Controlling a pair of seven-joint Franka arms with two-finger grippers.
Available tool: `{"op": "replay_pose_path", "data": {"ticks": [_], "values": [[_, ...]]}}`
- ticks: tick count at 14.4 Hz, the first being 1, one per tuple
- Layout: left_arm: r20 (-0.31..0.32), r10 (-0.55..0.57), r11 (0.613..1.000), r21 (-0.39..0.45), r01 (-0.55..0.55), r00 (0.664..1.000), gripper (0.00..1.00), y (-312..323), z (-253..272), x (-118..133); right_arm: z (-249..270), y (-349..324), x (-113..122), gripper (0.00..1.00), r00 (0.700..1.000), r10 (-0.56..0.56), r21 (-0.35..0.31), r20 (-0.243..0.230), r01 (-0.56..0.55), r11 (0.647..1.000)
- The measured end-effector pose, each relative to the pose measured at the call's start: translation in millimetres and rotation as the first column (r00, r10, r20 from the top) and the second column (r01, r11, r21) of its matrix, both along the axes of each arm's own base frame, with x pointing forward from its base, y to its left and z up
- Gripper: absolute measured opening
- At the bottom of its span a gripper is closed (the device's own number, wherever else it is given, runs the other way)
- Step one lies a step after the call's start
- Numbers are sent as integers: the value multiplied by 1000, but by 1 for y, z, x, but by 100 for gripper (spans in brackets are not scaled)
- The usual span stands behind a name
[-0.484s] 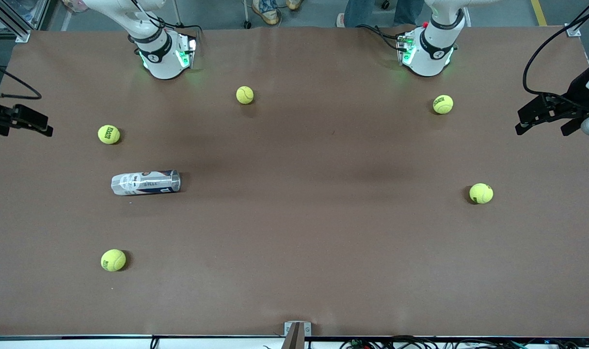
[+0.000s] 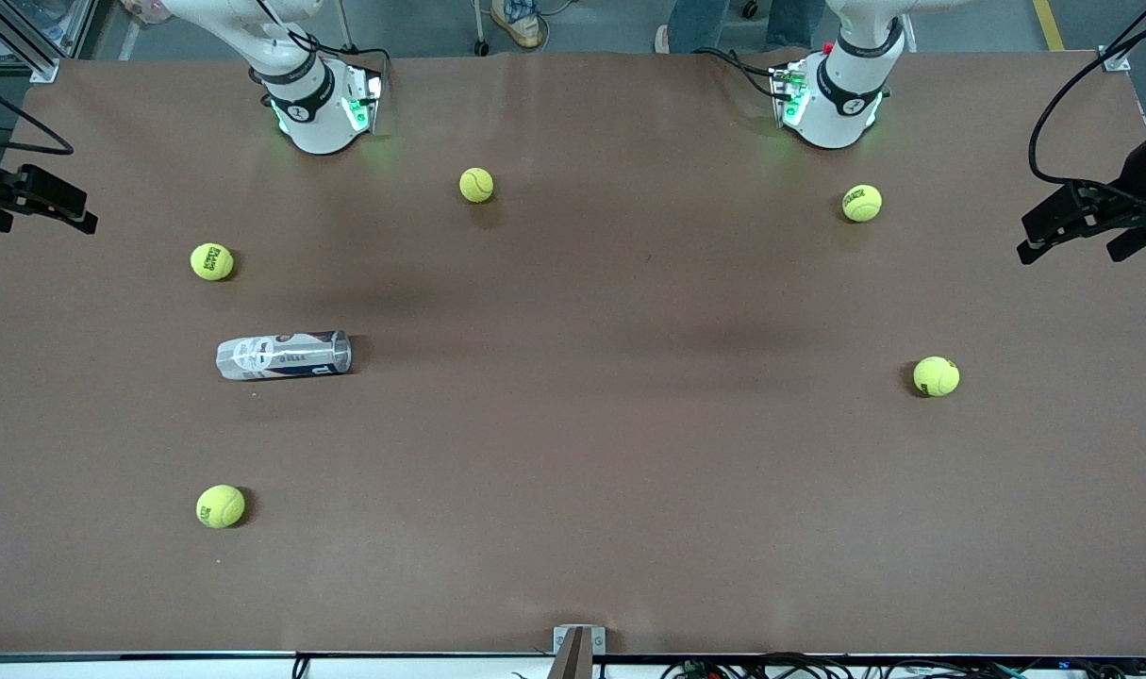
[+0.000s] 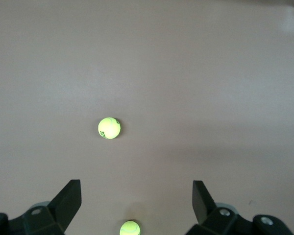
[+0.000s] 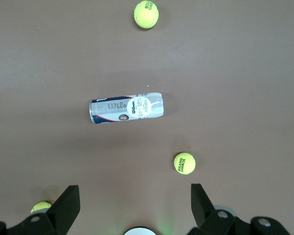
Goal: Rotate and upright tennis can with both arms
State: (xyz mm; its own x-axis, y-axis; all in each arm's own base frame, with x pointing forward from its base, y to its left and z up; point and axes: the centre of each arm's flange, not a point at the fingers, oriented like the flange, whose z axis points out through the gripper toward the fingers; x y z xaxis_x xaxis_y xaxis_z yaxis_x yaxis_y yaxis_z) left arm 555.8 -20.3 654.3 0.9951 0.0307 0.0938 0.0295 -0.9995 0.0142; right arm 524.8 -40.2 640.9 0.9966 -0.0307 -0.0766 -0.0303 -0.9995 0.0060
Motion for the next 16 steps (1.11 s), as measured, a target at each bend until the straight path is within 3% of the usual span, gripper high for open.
{"op": "replay_pose_path", "data": {"ticks": [7, 12, 16], "values": [[-1, 6, 1000, 0, -6, 1000, 100, 2, -1, 1, -1, 0, -11, 100, 1000, 2, 3, 14, -2, 1000], [3, 24, 1000, 0, -24, 1000, 100, 12, 1, 1, 18, -2, -12, 100, 998, -2, 1, 60, 2, 1000], [5, 24, 1000, 0, -24, 1000, 100, 13, 2, 1, 8, -10, -2, 100, 997, -15, -2, 71, 15, 1000]]}}
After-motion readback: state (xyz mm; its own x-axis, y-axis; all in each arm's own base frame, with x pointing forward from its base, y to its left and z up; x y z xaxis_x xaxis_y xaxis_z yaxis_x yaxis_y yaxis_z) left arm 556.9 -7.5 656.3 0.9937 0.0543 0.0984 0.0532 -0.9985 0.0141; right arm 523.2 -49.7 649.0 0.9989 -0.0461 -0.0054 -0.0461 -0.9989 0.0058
